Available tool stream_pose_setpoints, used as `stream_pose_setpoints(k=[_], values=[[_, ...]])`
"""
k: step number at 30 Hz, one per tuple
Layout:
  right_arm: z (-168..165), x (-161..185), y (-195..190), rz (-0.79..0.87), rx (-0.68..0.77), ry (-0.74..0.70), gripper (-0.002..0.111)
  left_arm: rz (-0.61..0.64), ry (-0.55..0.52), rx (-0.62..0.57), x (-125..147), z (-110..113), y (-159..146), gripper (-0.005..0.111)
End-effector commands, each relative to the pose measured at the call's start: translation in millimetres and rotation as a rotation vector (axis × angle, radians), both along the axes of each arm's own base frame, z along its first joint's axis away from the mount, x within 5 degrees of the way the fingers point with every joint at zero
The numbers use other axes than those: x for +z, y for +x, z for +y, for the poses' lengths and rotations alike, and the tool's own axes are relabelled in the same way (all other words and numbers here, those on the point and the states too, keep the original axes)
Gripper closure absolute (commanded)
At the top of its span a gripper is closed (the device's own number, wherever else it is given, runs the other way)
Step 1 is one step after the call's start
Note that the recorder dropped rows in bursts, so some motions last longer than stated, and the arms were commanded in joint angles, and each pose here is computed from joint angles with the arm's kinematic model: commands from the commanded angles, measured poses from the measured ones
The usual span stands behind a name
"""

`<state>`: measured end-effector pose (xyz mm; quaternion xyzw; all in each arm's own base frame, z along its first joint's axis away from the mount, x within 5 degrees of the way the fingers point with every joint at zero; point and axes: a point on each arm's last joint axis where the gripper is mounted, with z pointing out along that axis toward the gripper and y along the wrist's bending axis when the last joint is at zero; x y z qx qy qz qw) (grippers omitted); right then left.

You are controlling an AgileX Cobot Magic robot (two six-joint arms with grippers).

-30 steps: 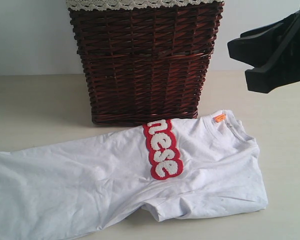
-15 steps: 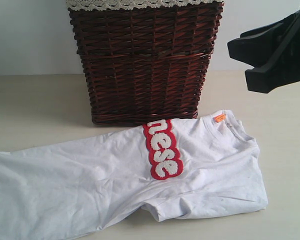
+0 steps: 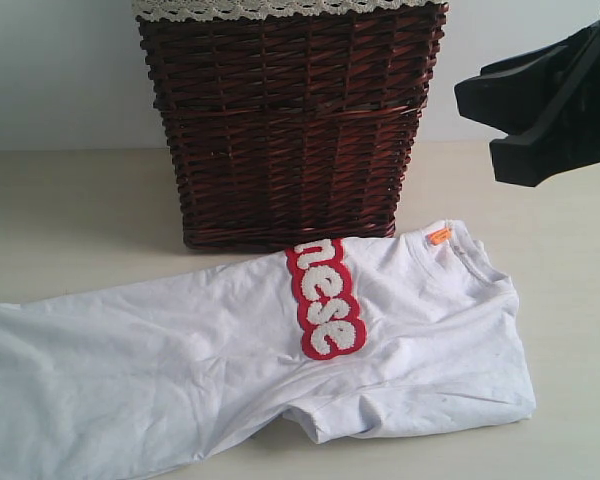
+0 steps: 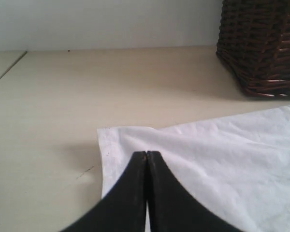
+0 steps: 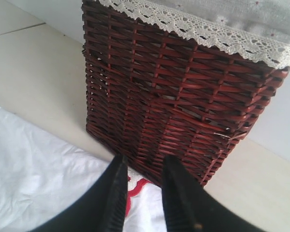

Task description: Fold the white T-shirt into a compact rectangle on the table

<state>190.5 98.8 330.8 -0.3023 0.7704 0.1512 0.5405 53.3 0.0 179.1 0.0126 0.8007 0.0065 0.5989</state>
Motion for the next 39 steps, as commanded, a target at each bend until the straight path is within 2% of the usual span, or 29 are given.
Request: stream_pose_setpoints(k=[1, 3, 4, 7, 11, 14, 15, 18, 19, 24, 27, 29, 31, 33, 39], values=[[-2, 7, 3, -0.040, -0.051, 0.041, 0.082, -0.016, 0.005, 0.004, 2, 0, 0, 0.107], [1, 3, 0, 0.068, -0.048, 0.127, 0.082, -0.016, 0.005, 0.004, 2, 0, 0, 0.107], [3, -1, -2, 0.102, -0.022, 0.110, 0.082, -0.016, 0.005, 0.004, 2, 0, 0, 0.107], [7, -18, -10, 0.211, 0.102, -0.028, 0.082, -0.016, 0.005, 0.004, 2, 0, 0, 0.107], [6, -48, -25, 0.498, 0.265, -0.247, 0.082, -0.016, 0.005, 0.004, 2, 0, 0, 0.107], [8, -62, -28, 0.653, 0.348, -0.292, 0.086, -0.016, 0.005, 0.004, 2, 0, 0, 0.107], [11, -65, -28, 0.658, 0.383, -0.300, 0.088, -0.016, 0.005, 0.004, 2, 0, 0, 0.107], [20, -71, -29, 0.537, 0.533, -0.449, 0.087, -0.016, 0.005, 0.004, 2, 0, 0, 0.107], [22, -73, -27, 0.504, 0.515, -0.495, 0.086, -0.016, 0.005, 0.004, 2, 0, 0, 0.107], [16, -87, -1, 0.393, 0.155, -0.794, 0.085, -0.016, 0.005, 0.004, 2, 0, 0, 0.107], [17, -102, 8, 0.438, 0.008, -0.872, 0.084, -0.016, 0.005, 0.004, 2, 0, 0, 0.107], [25, -117, 7, 0.502, 0.057, -0.926, 0.075, -0.016, 0.005, 0.004, 2, 0, 0, 0.107], [39, -134, 2, 0.564, 0.173, -0.964, 0.062, -0.016, 0.005, 0.004, 2, 0, 0, 0.107], [53, -147, -2, 0.578, 0.269, -0.971, 0.055, -0.016, 0.005, 0.004, 2, 0, 0, 0.107], [72, -172, 8, 0.528, 0.277, -0.941, 0.054, -0.016, 0.005, 0.004, 2, 0, 0, 0.107]])
